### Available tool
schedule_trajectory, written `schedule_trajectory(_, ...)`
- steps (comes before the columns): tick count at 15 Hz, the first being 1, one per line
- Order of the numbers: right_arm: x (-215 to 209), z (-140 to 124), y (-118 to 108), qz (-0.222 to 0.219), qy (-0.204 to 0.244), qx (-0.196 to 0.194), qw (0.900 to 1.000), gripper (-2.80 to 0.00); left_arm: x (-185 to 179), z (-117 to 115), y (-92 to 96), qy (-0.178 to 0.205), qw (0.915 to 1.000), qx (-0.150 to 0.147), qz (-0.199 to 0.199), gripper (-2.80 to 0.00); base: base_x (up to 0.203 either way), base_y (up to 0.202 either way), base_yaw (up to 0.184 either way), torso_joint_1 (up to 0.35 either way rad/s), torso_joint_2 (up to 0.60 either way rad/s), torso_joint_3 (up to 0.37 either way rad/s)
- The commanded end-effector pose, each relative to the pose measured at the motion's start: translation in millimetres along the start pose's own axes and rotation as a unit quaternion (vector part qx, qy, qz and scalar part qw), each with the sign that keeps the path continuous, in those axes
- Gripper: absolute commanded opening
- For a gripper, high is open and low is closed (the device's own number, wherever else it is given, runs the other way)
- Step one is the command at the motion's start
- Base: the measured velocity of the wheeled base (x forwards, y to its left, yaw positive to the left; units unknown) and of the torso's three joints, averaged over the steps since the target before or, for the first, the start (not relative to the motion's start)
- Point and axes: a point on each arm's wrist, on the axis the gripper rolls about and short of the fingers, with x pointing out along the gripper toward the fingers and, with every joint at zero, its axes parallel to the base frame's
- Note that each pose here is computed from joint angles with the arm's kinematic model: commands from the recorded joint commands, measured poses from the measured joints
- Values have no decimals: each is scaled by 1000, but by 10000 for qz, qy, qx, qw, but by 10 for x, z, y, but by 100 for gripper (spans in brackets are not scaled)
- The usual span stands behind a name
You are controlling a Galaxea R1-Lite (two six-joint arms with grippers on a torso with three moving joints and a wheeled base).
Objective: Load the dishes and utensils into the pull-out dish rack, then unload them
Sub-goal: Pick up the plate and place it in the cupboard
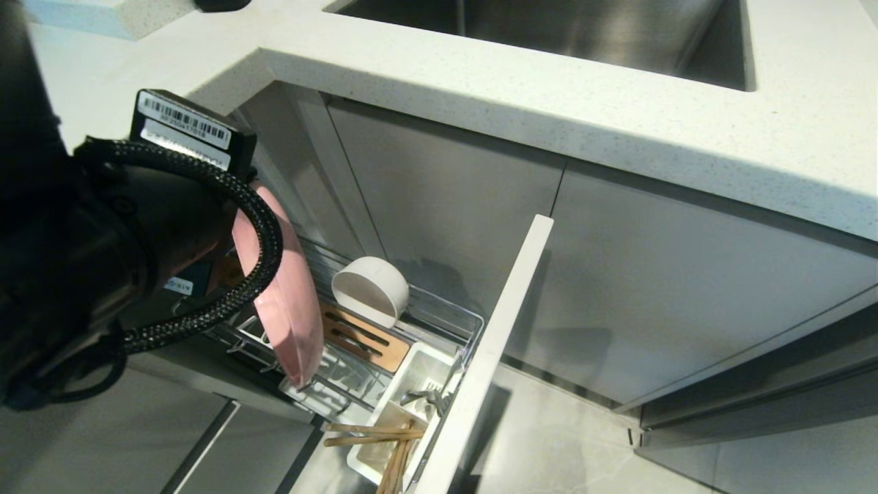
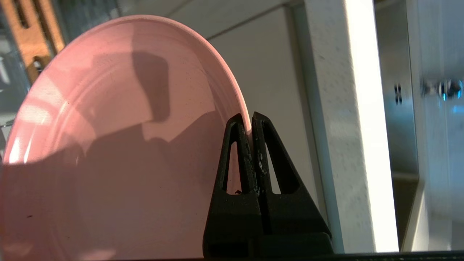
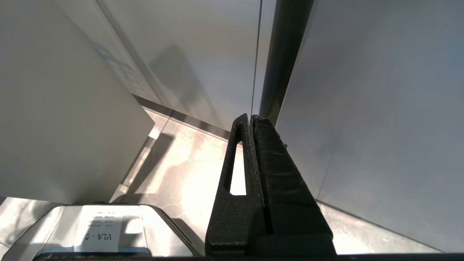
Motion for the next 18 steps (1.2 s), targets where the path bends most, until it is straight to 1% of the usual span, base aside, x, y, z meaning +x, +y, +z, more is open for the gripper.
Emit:
schedule_trajectory(1, 1, -4, 0, 0, 8, 0, 10000, -280, 20, -68, 59, -113, 9997, -170, 124, -280, 0, 0, 0, 0, 0, 0)
schedule_trajectory(3, 1, -4, 0, 7, 10, 0, 10000, -280, 27, -129, 158, -114, 9994, -266, 207, -280, 0, 0, 0, 0, 0, 0)
schedule_trajectory(5, 1, -4, 0, 4, 8, 0, 10000, -280, 41, -180, 253, -116, 9984, -485, 279, -280, 0, 0, 0, 0, 0, 0)
schedule_trajectory(7, 1, -3, 0, 3, 5, 0, 10000, -280, 52, -220, 354, -114, 9978, -547, 351, -280, 0, 0, 0, 0, 0, 0)
schedule_trajectory(9, 1, -3, 0, 0, 5, 0, 10000, -280, 138, -217, 423, -291, 9954, -831, 371, -280, 0, 0, 0, 0, 0, 0)
schedule_trajectory(13, 1, -4, 0, 0, 10, 0, 10000, -280, 270, -133, 451, -562, 9901, -1251, 305, -280, 0, 0, 0, 0, 0, 0)
schedule_trajectory(14, 1, -4, 0, 7, 10, 0, 10000, -280, 291, -124, 461, -625, 9890, -1307, 301, -280, 0, 0, 0, 0, 0, 0)
schedule_trajectory(16, 1, -4, 0, 1, 10, 0, 10000, -280, 315, -134, 508, -679, 9887, -1292, 349, -280, 0, 0, 0, 0, 0, 0)
schedule_trajectory(18, 1, -4, 0, 0, 9, 0, 10000, -280, 323, -144, 545, -699, 9863, -1445, 377, -280, 0, 0, 0, 0, 0, 0)
